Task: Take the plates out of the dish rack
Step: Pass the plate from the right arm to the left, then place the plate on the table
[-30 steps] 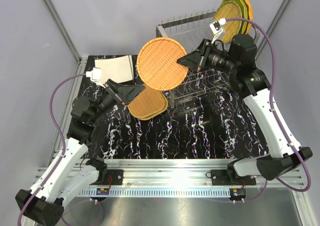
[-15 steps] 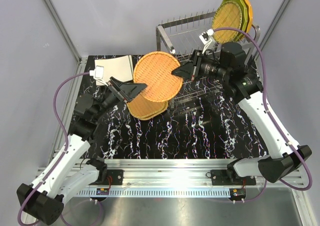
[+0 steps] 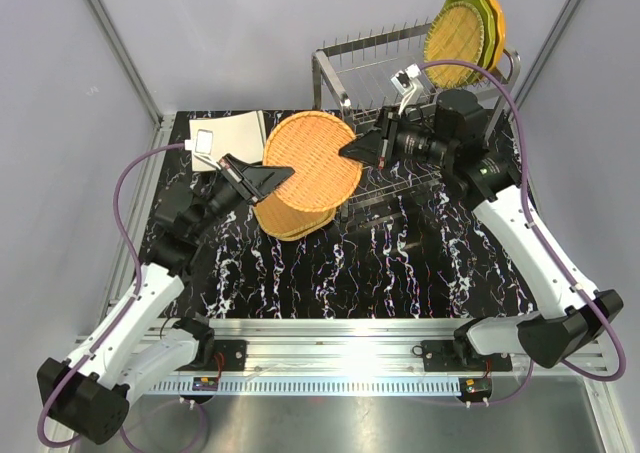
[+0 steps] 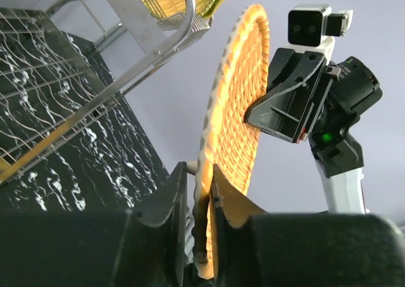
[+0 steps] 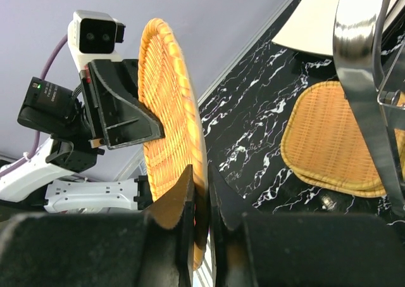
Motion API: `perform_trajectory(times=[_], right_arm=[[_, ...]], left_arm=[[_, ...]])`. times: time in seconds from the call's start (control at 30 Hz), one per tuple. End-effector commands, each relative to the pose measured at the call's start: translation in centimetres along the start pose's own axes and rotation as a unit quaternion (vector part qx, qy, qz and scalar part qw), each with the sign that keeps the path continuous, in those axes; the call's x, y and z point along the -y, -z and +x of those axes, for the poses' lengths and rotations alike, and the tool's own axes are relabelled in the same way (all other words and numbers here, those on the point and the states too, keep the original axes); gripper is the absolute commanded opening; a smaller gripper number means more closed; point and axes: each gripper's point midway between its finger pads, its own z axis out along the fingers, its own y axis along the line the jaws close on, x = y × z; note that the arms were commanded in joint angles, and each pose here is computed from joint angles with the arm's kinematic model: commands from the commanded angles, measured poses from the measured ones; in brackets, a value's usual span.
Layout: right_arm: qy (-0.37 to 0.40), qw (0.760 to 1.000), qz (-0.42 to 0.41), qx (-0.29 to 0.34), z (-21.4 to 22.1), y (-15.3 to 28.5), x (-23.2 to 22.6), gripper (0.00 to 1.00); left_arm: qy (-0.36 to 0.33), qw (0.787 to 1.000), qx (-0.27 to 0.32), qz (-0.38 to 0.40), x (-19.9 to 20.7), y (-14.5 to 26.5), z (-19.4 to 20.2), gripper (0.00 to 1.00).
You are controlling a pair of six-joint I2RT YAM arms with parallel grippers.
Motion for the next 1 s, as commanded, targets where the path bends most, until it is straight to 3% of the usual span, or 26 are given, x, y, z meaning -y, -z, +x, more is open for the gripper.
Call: perform_trajectory(times=[0.0,0.07,0.1,0.13,0.2,0.23,0.27,0.63,0.97], right_arm=[[0.052,0.997,-0.037,0.032,-1.4,0.8,-2.5,0.0],[0.061,0.997,-0.032,0.029,-1.1,0.7,-2.0,0.06],[0.065,0.997,-0.03,0.028,-0.9,0.7,-1.9,0.17],[0.07,0.997,-0.024,0.028,-0.9,0.7,-1.6,0.39],[0.088,0.996,-0.015,0.025,-0.4,0.8,-1.0,0.66],[0.096,0.995,-0.012,0.027,-0.5,1.0,-0.9,0.9],[0.114,0.993,-0.009,0.022,-0.1,1.0,-0.6,0.99],[0.23,0.973,0.017,0.015,1.0,3.5,0.5,1.0],[0.222,0.973,0.061,0.029,0.5,5.3,2.7,1.0]], left_arm=[[-0.024,0.998,0.007,0.058,3.1,0.1,-0.7,0.0],[-0.023,0.998,0.008,0.06,3.1,0.3,-0.6,0.0],[-0.022,0.998,0.007,0.063,3.0,0.4,-0.4,0.0],[-0.023,0.998,0.01,0.063,2.9,0.6,-0.4,0.0],[-0.029,0.998,0.015,0.059,2.6,0.8,-0.4,0.0],[-0.033,0.998,0.018,0.055,2.4,1.2,-0.3,0.0],[-0.036,0.998,0.023,0.049,2.0,1.4,-0.5,0.0],[-0.031,0.998,0.027,-0.037,-4.9,5.4,-0.2,0.0],[-0.015,0.991,-0.003,-0.132,-12.7,6.2,1.3,0.0]])
